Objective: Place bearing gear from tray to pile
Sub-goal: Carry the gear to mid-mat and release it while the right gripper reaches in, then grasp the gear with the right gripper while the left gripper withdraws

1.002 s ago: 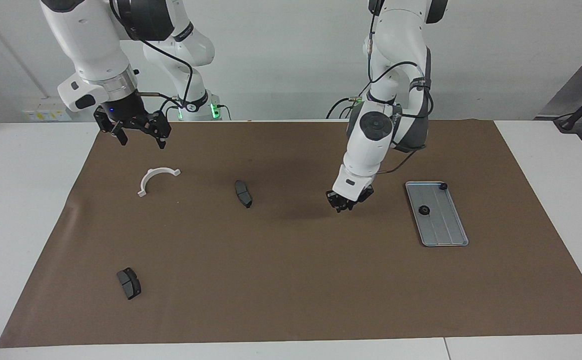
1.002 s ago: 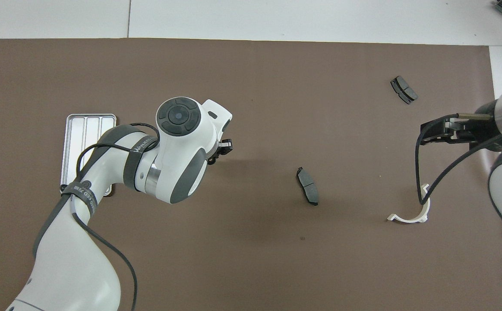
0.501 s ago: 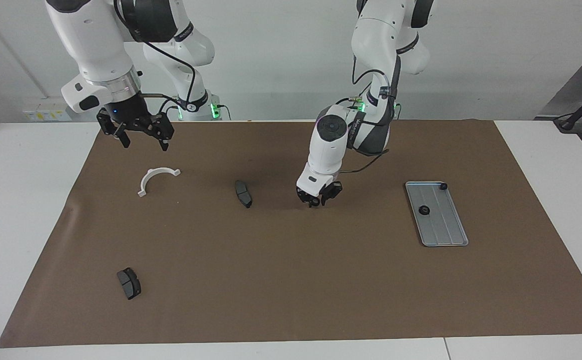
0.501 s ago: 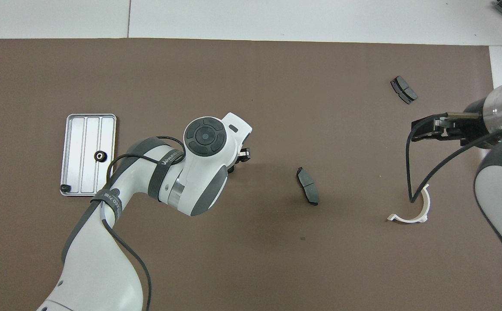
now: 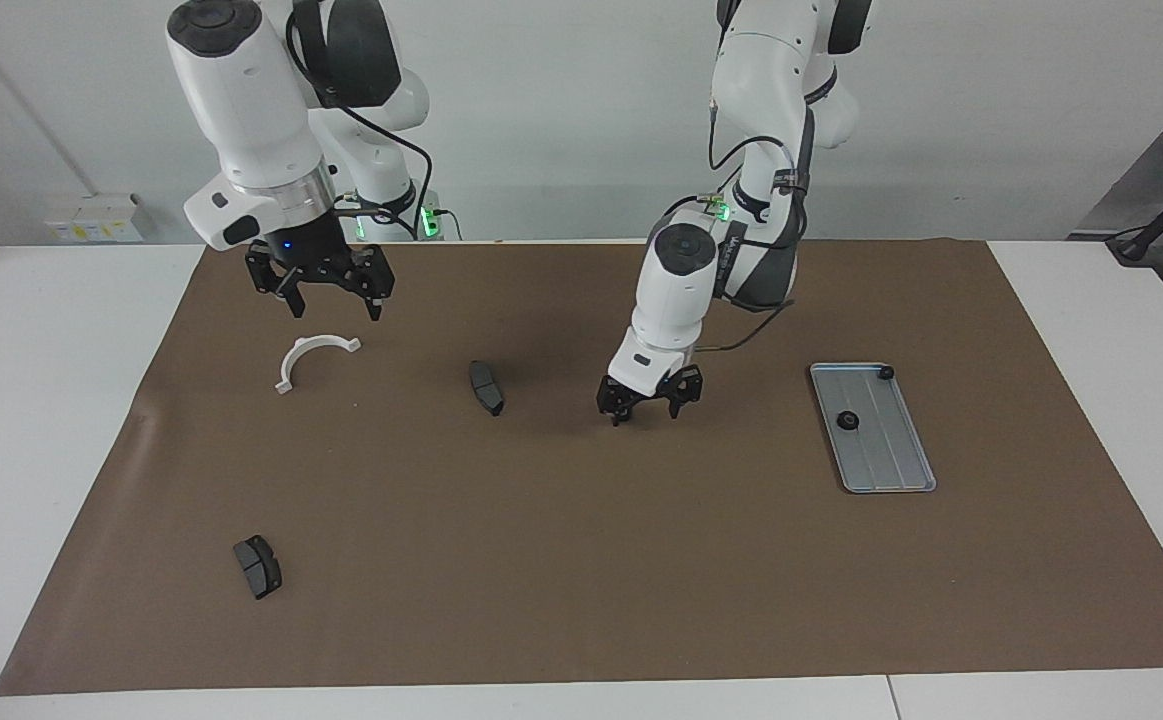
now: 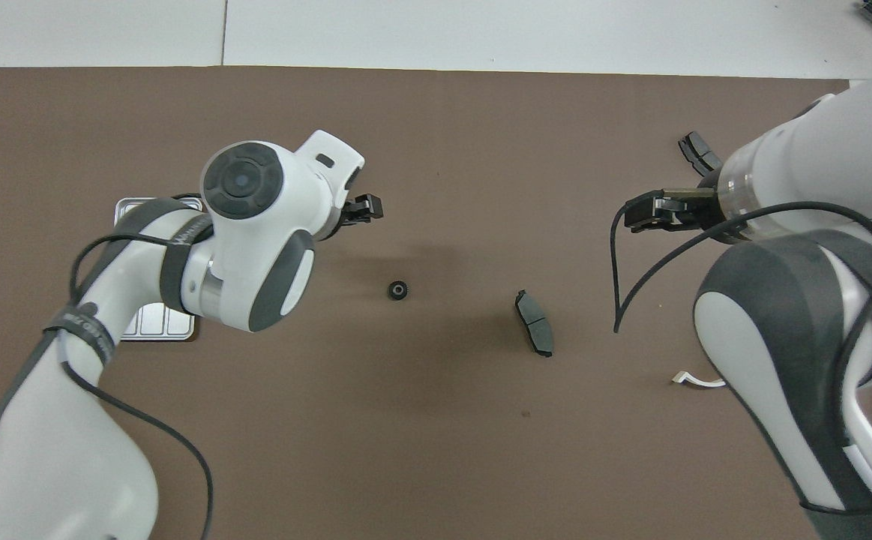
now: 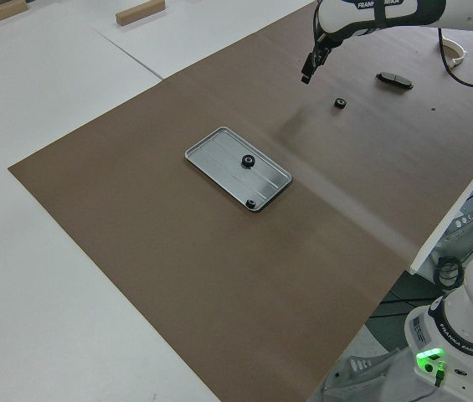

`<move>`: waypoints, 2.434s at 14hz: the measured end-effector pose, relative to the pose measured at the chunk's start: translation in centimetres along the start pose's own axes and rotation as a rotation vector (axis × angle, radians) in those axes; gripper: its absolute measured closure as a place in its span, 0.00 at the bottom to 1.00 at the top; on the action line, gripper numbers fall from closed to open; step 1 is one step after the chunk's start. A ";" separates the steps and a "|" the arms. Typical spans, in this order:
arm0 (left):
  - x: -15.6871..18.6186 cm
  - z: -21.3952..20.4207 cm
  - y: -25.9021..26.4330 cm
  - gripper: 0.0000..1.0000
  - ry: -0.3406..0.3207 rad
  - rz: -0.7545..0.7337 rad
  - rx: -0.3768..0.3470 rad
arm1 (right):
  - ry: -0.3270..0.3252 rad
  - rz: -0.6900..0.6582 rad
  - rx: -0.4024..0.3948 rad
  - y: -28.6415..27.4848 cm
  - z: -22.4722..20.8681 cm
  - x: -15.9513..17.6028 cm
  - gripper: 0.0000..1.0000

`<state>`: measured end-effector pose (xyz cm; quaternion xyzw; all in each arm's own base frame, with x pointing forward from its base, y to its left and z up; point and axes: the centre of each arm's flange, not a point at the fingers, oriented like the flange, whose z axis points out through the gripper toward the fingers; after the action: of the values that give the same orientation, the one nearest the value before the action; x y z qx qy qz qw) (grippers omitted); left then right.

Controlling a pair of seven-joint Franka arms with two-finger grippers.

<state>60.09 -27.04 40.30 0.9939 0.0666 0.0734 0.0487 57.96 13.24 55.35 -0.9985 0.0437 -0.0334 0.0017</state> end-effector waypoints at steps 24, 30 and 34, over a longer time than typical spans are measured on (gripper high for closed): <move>4.1 -15.5 -24.4 0.00 -0.087 0.228 0.055 | -0.027 -0.069 0.005 -31.4 25.1 -5.9 0.00; 4.1 -15.5 -24.3 0.00 -0.087 0.230 0.055 | -0.050 -0.083 -0.016 -31.2 26.0 -7.4 0.04; 4.1 -15.5 -24.3 0.00 -0.087 0.231 0.054 | -0.022 -0.084 0.012 -31.4 25.8 -7.4 0.22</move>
<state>58.69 -1.19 53.57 0.9981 -0.0484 0.0332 0.0158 55.04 45.23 29.32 -0.9997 0.0014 -0.0229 0.0069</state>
